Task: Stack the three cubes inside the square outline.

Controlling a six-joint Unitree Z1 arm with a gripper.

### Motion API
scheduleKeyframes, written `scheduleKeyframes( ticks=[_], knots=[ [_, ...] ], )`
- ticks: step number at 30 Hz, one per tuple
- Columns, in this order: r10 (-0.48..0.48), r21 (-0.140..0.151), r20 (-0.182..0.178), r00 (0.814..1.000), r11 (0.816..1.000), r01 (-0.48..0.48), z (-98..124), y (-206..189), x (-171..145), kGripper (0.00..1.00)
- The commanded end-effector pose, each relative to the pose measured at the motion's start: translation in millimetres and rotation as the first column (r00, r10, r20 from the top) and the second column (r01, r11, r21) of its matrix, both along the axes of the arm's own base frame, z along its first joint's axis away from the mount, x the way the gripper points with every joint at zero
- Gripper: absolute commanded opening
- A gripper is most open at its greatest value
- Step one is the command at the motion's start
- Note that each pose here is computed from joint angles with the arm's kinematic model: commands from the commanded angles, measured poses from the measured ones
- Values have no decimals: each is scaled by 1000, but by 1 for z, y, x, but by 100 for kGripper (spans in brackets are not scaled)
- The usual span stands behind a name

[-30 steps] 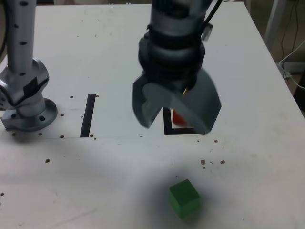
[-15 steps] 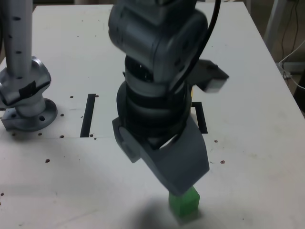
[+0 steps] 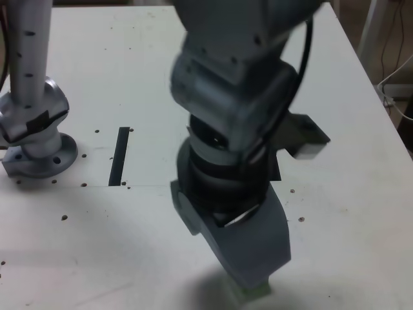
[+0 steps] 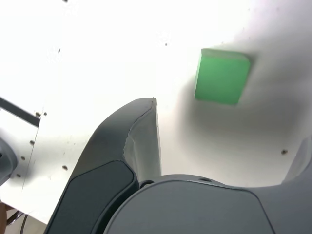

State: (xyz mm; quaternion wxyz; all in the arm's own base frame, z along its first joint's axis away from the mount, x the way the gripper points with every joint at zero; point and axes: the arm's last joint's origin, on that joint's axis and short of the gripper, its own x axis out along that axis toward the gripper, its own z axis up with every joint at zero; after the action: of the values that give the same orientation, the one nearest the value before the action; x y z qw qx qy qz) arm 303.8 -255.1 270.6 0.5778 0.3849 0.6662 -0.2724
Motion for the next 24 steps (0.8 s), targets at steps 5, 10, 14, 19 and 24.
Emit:
scheduleKeyframes(
  ticks=[5,10,14,19,24],
  knots=[
    [6,-15,-25,1000,1000,-6,-26,7,13,100],
    [12,-19,-36,999,1000,-13,-43,12,20,99],
    [12,-28,-50,999,1000,-13,-52,9,23,98],
    [17,-33,-61,998,999,-19,-60,6,25,93],
    [35,-8,-69,997,999,-36,-65,5,25,79]
  ],
)
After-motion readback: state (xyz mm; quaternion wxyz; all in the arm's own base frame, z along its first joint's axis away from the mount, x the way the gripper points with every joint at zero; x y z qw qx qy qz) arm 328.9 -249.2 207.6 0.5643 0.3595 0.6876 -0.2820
